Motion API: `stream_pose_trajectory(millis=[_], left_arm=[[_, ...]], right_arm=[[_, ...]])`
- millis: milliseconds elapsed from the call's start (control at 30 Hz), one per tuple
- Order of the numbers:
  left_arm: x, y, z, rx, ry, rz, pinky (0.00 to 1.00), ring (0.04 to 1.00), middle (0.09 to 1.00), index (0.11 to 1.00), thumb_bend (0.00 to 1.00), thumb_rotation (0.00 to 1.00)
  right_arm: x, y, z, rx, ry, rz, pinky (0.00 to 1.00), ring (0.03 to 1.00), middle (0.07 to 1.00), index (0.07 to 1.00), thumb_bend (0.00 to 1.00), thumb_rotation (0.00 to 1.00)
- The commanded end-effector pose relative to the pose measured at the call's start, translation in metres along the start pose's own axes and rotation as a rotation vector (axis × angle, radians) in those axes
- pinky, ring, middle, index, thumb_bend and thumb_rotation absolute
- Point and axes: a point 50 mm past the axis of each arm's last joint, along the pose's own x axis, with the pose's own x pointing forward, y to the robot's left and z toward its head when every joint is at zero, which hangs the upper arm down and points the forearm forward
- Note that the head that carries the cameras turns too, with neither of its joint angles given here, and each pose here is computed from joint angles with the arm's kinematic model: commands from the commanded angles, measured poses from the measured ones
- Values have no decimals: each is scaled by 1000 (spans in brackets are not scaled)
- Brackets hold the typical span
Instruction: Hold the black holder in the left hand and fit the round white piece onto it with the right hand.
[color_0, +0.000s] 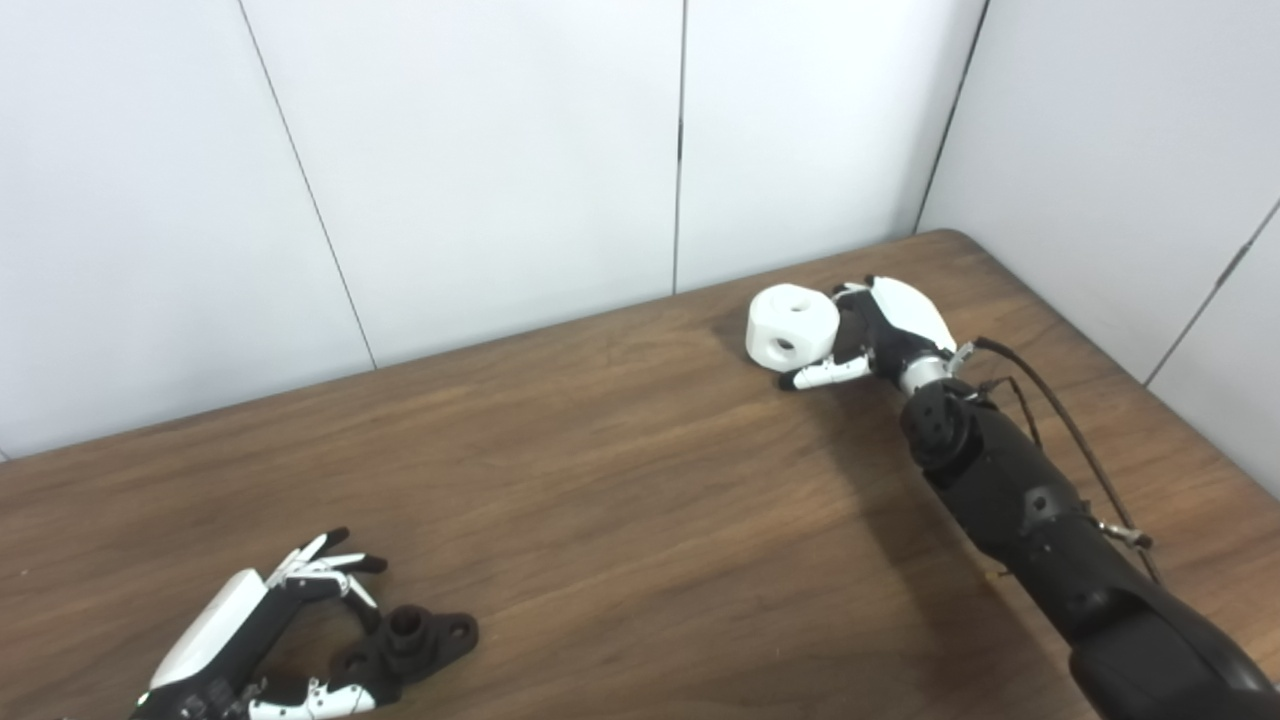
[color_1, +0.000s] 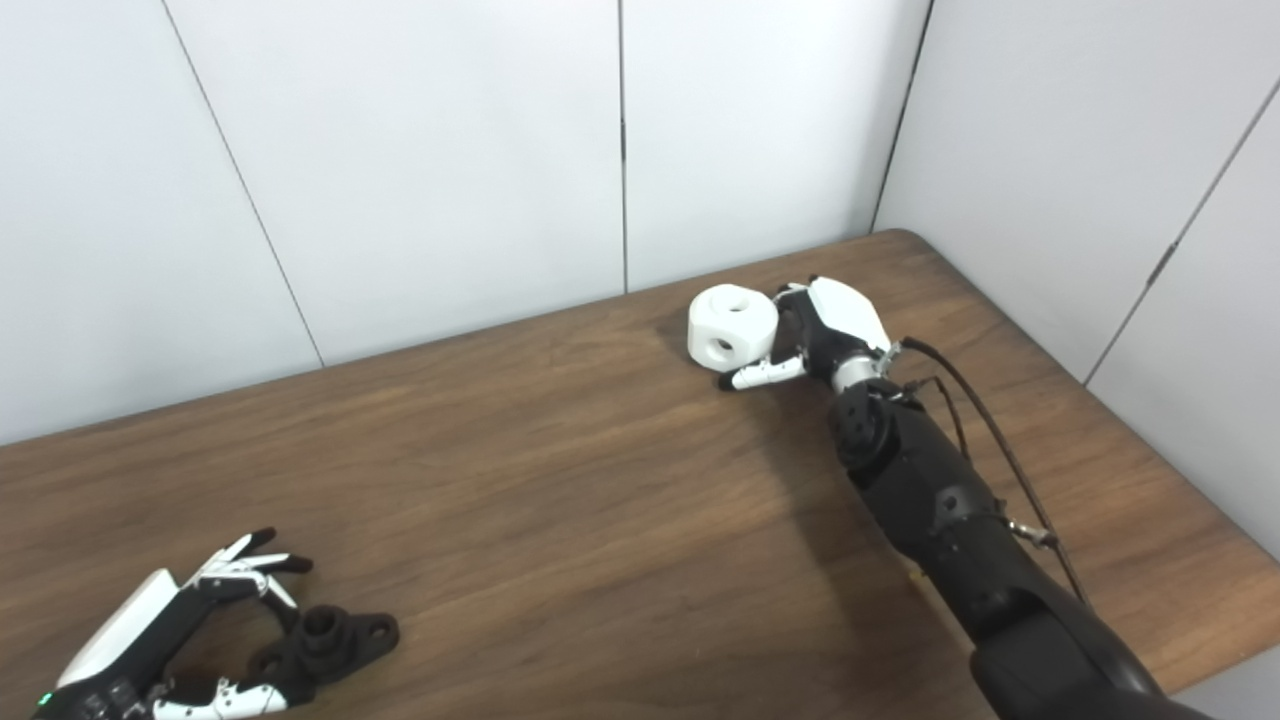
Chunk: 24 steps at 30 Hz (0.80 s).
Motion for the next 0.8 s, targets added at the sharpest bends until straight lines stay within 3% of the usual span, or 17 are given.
stream_pose_trajectory(millis=[0, 333, 767], left_arm=[[-3, 17, 5, 31, -33, 43, 1000, 994, 825, 481, 517, 39], [-9, 19, 3, 12, -17, 66, 1000, 1000, 828, 481, 517, 38], [-10, 22, 2, 22, -17, 78, 1000, 996, 824, 482, 517, 38]], right_arm=[[8, -13, 6, -5, -32, -68, 1000, 1000, 851, 485, 541, 164], [11, 1, 13, 24, -82, -150, 1000, 1000, 825, 482, 525, 156], [12, 3, 16, 44, -69, -117, 1000, 1000, 829, 482, 524, 159]])
